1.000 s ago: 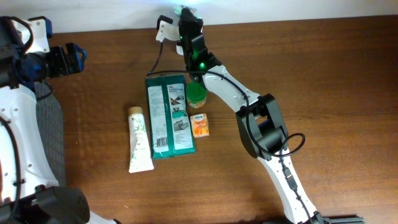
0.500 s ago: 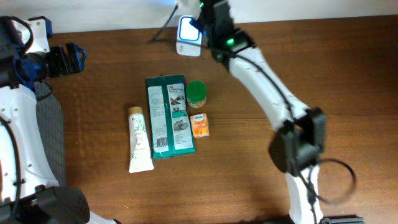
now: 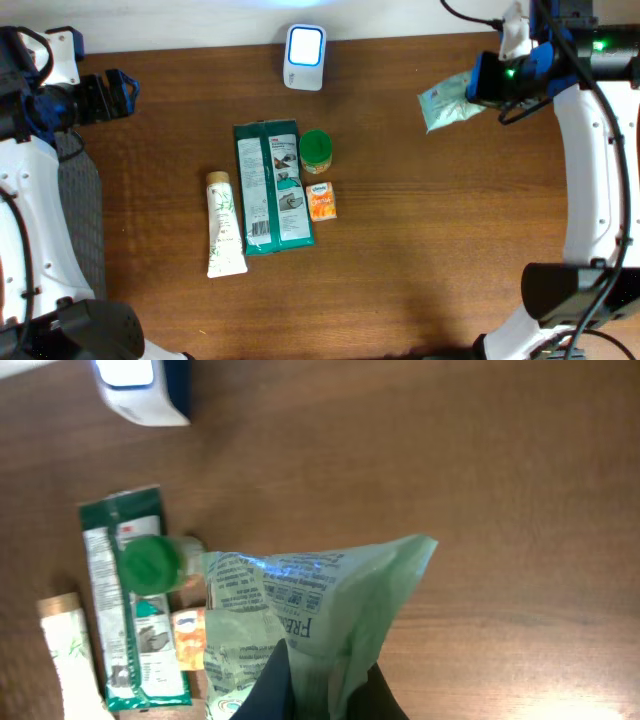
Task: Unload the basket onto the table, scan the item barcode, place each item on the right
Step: 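Carry wipes pouch right and place it on table, release, then grasp orange Kleenex packet with right gripper, then hold orange packet up to the scanner with right gripper, then place orange packet on table right beside wipes pouch, then reach right gripper to green-capped jar and grasp it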
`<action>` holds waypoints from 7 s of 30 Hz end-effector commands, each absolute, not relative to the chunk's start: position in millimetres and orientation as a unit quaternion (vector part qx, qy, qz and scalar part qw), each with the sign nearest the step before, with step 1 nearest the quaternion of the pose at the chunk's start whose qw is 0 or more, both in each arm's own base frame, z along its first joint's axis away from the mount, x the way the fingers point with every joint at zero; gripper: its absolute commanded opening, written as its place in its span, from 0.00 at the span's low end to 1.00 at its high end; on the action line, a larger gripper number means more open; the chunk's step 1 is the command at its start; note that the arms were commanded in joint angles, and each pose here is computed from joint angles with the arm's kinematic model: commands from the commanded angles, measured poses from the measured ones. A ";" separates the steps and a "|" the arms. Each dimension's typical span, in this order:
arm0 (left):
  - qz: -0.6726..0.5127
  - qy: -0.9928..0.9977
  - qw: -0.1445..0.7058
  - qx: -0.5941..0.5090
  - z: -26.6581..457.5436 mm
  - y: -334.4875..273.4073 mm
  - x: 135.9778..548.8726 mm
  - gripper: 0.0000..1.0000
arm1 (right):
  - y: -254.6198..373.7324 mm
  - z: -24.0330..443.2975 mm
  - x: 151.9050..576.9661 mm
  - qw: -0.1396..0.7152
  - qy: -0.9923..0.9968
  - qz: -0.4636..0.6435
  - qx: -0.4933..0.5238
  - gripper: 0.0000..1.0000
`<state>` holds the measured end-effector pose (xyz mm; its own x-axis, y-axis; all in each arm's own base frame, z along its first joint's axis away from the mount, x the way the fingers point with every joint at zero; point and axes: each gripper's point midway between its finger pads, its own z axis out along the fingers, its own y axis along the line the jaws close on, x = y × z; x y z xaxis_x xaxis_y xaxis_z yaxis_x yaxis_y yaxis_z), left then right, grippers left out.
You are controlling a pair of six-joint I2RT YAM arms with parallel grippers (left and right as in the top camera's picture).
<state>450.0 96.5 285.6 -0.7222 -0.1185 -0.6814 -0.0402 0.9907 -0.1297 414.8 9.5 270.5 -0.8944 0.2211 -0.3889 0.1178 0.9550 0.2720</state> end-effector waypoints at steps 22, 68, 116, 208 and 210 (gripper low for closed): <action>-0.049 0.923 0.379 -0.042 293.5 98.4 449.9 0.99 | -83.1 98.5 423.7 0.159 0.957 0.145 0.194 0.62; -0.049 0.923 0.379 -0.042 293.5 98.4 449.9 0.99 | 244.9 220.7 346.9 0.096 0.800 0.586 -0.083 0.04; -0.050 0.924 0.378 -0.042 292.9 98.2 449.2 0.99 | 240.0 229.3 639.2 0.565 0.692 -0.284 -0.348 0.04; -0.050 0.924 0.378 -0.042 292.9 98.2 449.2 0.99 | 268.3 74.6 465.7 0.178 0.972 0.118 -0.098 0.82; -0.050 0.924 0.378 -0.042 292.9 98.2 449.2 0.99 | 268.5 67.9 464.2 0.170 0.974 0.117 -0.090 0.82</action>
